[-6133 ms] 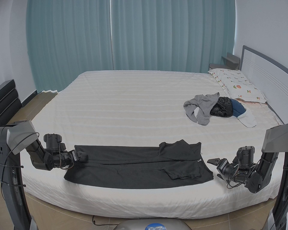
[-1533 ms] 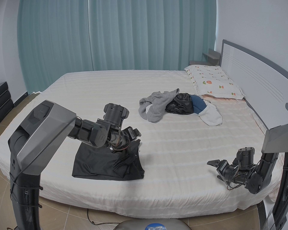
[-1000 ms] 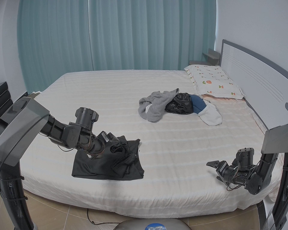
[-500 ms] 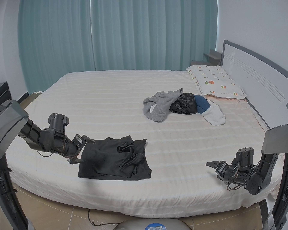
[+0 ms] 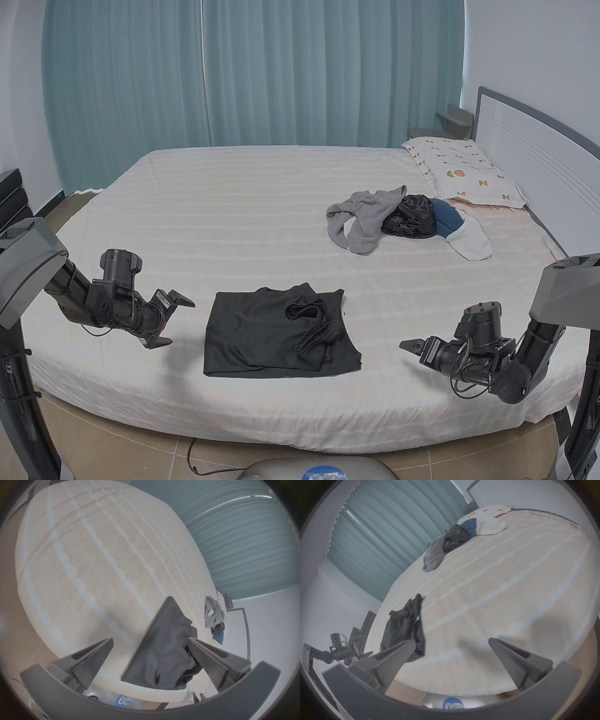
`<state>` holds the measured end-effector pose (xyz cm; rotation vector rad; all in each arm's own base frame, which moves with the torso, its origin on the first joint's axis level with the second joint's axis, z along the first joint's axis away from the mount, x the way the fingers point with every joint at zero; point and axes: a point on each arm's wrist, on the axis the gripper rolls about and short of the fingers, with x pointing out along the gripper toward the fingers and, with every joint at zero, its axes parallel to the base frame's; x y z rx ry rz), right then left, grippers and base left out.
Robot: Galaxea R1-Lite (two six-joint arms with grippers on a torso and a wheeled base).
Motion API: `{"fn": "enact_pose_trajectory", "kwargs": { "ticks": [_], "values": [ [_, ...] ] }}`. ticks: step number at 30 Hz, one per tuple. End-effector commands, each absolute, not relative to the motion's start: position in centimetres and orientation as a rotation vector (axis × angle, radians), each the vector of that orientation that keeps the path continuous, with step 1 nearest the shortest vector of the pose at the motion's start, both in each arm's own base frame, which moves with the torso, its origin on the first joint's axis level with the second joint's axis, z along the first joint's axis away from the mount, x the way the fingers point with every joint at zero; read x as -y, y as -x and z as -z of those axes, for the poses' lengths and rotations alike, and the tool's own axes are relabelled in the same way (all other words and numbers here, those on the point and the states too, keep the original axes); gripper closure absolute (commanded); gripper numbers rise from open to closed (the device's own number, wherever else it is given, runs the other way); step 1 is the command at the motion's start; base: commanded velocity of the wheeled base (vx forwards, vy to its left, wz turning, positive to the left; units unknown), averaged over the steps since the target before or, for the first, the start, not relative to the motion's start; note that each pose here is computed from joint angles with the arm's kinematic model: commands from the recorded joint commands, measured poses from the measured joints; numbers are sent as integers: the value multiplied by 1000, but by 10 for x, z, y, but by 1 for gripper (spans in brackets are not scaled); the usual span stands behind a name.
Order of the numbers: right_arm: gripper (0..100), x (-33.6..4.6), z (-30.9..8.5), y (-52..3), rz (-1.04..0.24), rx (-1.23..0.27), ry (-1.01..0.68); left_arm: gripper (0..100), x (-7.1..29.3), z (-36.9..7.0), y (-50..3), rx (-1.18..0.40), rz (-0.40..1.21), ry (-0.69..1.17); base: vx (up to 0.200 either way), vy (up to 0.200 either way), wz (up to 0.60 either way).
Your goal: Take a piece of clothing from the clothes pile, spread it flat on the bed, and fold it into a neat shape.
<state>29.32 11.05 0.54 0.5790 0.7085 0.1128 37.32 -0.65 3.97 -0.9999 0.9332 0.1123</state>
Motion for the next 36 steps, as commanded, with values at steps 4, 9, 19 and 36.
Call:
{"fn": "enact_pose_trajectory", "kwargs": {
  "ticks": [4,9,19,36],
  "values": [
    [0,-154,-14,-304,-193,-743,-508,0,6,-31,-373,-954,-125,1001,0,200,0],
    [0,-165,-13,-310,-194,-776,-470,0,6,-31,-373,-948,-122,999,0,120,0],
    [0,-194,4,-338,-102,-758,-315,0,8,-31,-372,-951,-120,995,0,0,0],
    [0,-165,8,-346,23,-772,-168,0,8,-31,-373,-951,-120,995,0,0,0]
  ]
}}
